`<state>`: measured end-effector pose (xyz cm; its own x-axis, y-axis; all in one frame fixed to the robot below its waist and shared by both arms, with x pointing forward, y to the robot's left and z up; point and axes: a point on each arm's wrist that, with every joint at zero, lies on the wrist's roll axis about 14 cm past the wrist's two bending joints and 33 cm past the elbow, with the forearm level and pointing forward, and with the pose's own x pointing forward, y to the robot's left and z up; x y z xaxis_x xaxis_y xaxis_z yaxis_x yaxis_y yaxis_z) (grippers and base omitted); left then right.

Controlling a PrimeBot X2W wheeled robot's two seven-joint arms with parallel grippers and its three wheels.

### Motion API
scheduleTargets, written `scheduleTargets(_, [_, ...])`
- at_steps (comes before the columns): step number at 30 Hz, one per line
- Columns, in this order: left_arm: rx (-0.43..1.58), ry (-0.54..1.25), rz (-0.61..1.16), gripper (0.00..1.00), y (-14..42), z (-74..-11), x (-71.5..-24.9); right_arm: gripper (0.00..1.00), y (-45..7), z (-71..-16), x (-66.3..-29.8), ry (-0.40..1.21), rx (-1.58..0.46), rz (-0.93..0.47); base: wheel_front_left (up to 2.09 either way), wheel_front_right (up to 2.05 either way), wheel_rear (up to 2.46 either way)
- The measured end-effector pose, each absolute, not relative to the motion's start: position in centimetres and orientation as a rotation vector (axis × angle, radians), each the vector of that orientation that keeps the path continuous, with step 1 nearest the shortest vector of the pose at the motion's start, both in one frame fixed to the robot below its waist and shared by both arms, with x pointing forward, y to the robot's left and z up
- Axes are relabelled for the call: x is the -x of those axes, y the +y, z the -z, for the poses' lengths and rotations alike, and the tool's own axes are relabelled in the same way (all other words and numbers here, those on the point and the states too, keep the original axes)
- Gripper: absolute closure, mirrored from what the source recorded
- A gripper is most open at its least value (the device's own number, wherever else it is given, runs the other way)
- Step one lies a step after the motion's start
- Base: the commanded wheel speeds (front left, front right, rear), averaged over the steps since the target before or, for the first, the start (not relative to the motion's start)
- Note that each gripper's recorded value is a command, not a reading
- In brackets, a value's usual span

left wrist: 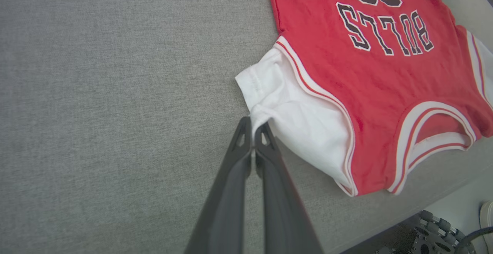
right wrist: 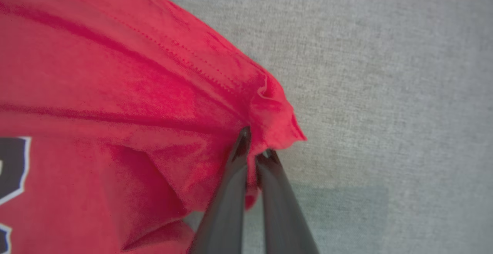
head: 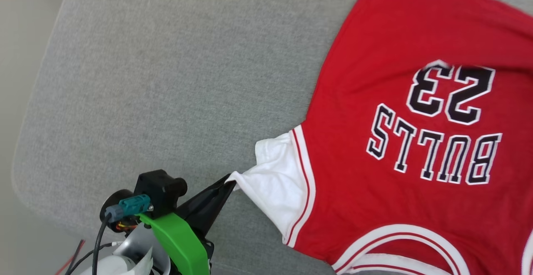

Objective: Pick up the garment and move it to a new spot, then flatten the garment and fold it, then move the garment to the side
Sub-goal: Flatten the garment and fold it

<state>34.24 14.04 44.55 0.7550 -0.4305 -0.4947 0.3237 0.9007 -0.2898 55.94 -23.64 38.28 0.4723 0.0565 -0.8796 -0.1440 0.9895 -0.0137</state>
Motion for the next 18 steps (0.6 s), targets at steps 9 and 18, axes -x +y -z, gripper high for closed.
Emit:
scheduleTargets(9, [0.2, 0.534, 0.435, 1.0, 13.1, -46.2, -33.2, 1.0, -27.7, -39.8, -47.7, 1.117, 0.05, -0.047, 0.0, 0.0, 0.0])
scheduleTargets(18, [0.227, 0.408, 0.441, 1.0, 12.0, -48.7, -32.9, 1.0, -28.9, -43.2, -40.7, 1.017, -0.016, -0.028, 0.0, 0.0, 0.0])
